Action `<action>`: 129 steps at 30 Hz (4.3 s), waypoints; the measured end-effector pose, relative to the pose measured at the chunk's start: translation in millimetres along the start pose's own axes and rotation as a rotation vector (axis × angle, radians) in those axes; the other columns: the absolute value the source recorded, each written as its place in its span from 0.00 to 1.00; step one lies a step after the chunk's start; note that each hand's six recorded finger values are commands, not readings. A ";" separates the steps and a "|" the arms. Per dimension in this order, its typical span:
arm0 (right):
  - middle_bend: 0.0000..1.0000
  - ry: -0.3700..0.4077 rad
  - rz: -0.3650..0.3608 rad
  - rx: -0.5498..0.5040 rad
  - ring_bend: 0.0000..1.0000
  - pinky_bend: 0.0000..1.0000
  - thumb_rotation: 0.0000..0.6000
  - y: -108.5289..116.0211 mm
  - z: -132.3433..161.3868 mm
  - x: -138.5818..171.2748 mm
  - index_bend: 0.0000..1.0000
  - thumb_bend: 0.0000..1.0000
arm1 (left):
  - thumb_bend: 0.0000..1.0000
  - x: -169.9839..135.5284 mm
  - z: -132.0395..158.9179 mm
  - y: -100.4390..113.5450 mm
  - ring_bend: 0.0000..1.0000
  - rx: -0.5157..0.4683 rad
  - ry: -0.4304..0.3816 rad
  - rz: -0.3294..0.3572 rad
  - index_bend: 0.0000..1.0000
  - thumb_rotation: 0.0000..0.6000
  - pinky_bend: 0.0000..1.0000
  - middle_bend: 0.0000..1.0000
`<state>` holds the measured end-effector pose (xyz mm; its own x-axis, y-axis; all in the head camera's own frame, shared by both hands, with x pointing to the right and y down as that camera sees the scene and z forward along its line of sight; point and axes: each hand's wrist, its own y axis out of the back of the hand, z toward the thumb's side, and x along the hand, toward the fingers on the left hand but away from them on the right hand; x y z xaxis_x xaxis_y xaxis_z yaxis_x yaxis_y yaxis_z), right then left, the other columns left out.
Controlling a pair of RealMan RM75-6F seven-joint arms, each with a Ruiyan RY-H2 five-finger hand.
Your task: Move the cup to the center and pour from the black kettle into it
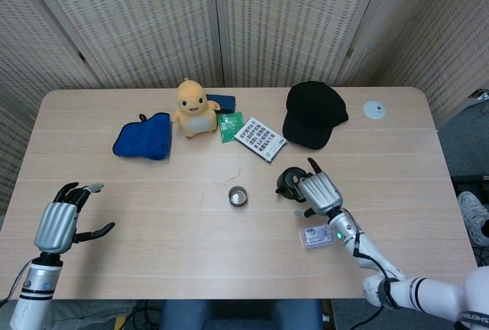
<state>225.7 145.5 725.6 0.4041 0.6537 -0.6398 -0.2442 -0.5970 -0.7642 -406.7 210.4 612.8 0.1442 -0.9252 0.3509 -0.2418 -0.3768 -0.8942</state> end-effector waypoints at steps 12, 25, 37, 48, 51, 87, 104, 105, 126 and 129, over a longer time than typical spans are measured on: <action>0.55 -0.006 0.034 0.002 0.44 0.00 0.69 -7.5 0.6 5.6 0.60 0.00 | 0.06 0.6 -0.4 -2.2 0.31 -0.003 0.001 -0.003 0.23 0.19 0.15 0.31; 0.56 -0.009 0.070 0.017 0.45 0.00 0.76 -19.6 -2.4 13.1 0.61 0.00 | 0.06 0.5 -3.0 -3.7 0.31 -0.004 0.008 -0.006 0.23 0.19 0.15 0.31; 0.64 -0.023 0.071 -0.012 0.55 0.00 0.92 -21.2 -6.6 17.9 0.68 0.00 | 0.06 1.7 -2.5 -3.2 0.31 -0.004 0.006 -0.001 0.23 0.19 0.14 0.31; 0.78 -0.018 0.095 -0.117 0.72 0.00 1.00 -19.2 -5.6 8.0 0.82 0.00 | 0.06 0.4 -5.2 0.2 0.31 0.003 0.016 0.009 0.23 0.18 0.14 0.31; 0.81 -0.008 0.106 -0.153 0.76 0.00 1.00 -17.4 -3.5 2.0 0.85 0.00 | 0.06 -0.5 -6.2 1.3 0.31 0.009 0.019 0.010 0.23 0.19 0.14 0.31; 1.00 0.034 0.013 -0.225 0.97 0.10 0.67 32.7 -5.4 -11.0 1.00 0.00 | 0.02 -1.8 -4.0 4.5 0.31 -0.003 0.006 0.010 0.23 0.00 0.09 0.29; 1.00 0.039 -0.026 -0.199 0.99 0.28 0.70 37.0 -4.6 2.7 1.00 0.39 | 0.02 -2.9 -2.1 5.4 0.31 -0.021 -0.001 0.009 0.23 0.00 0.08 0.29; 1.00 0.039 -0.027 -0.196 0.99 0.28 0.70 37.1 -4.5 3.2 1.00 0.39 | 0.02 -3.1 -2.0 5.7 0.31 -0.021 -0.001 0.010 0.23 0.00 0.08 0.29; 1.00 0.082 -0.064 -0.176 0.99 0.54 0.73 56.0 17.7 -28.7 1.00 0.44 | 0.02 -5.5 -4.7 5.9 0.31 -0.018 0.009 0.014 0.23 0.00 0.07 0.29; 1.00 0.098 -0.052 -0.168 0.99 0.54 0.74 57.5 25.7 -38.3 1.00 0.44 | 0.02 -6.2 -4.6 5.8 0.31 -0.017 0.011 0.014 0.23 0.00 0.07 0.29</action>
<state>173.5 98.1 704.1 0.4982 0.6424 -0.5824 -0.0732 -0.6381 -0.7665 -413.4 213.7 606.7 0.1303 -0.9310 0.3410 -0.2599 -0.3640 -0.8944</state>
